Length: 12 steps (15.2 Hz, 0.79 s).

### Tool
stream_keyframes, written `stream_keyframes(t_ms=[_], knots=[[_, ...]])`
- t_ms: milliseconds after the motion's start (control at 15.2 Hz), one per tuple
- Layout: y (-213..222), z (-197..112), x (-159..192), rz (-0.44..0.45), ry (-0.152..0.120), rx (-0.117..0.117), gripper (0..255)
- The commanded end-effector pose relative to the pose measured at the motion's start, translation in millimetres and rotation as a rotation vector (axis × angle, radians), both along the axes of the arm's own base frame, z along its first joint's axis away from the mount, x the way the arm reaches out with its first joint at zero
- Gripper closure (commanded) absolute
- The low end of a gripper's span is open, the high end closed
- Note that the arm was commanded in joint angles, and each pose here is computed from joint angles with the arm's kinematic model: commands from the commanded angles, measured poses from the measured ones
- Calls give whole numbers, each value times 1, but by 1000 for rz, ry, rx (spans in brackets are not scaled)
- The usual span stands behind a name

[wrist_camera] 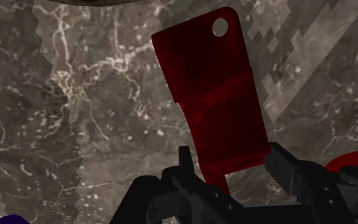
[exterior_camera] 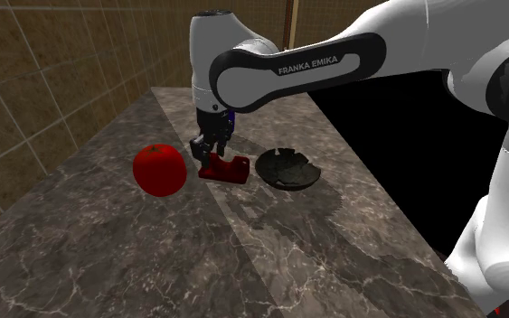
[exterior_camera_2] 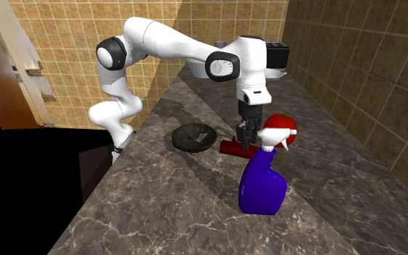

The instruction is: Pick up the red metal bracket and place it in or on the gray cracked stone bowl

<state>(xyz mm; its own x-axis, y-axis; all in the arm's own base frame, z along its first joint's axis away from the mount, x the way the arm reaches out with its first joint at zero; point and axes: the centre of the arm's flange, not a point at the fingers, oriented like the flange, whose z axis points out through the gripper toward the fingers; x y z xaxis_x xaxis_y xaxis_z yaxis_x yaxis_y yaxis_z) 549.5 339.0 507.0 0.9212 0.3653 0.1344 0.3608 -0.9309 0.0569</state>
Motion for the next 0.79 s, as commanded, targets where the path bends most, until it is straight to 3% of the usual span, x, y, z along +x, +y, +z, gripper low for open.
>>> stream_keyframes(t_ms=[0, 528, 726], knots=[[0, 0, 0, 0, 0, 0, 255], [0, 0, 0, 0, 0, 0, 255], [0, 16, 0, 0, 0, 0, 255]])
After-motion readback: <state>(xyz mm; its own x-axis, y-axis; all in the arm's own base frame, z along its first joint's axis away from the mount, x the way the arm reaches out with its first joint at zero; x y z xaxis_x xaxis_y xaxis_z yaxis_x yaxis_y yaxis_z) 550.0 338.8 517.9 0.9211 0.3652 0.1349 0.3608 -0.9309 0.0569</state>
